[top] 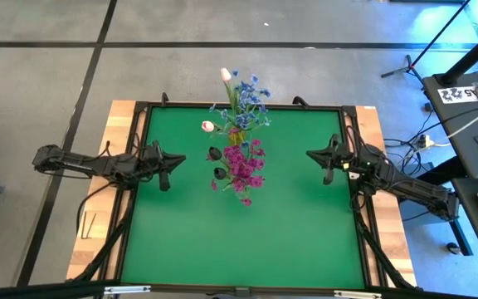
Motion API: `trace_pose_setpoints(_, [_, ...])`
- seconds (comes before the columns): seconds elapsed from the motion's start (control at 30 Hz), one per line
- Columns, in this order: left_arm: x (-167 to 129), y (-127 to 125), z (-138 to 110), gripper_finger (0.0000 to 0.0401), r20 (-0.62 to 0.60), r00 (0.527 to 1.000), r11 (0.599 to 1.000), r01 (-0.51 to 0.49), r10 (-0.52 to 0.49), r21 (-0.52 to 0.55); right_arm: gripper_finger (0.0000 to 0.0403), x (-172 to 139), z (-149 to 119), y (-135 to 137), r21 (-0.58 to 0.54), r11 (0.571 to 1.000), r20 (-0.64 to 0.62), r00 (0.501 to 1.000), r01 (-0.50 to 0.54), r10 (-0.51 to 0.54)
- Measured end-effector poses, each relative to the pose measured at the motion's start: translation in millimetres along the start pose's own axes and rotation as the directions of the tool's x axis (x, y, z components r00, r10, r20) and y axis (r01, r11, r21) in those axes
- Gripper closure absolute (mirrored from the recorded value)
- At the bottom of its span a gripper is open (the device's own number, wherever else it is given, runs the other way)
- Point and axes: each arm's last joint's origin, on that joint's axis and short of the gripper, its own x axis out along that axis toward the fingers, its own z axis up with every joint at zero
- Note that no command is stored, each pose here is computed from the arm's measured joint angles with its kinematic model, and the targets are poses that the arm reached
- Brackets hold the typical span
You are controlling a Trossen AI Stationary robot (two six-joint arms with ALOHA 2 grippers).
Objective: Sort flowers into vase by color
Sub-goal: Return to Home Position
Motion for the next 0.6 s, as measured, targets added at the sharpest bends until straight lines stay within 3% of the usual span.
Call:
trace_pose_setpoints(0.1, [0.0, 0.0, -0.1, 0.0397, -0.001, 1.0, 1.0, 0.0, 0.0, 0.0, 0.0401, 1.0, -1.3, -0.2, 0.003, 1.0, -0.016, 1.0, 0.001, -0.001])
trace_pose_setpoints(0.6, [0.0, 0.5, -1.6, 0.0396, -0.015, 1.0, 1.0, -0.006, 0.006, 0.009, 0.0395, 2.3, -3.6, -1.7, 0.047, 0.998, -0.042, 0.998, 0.042, -0.04])
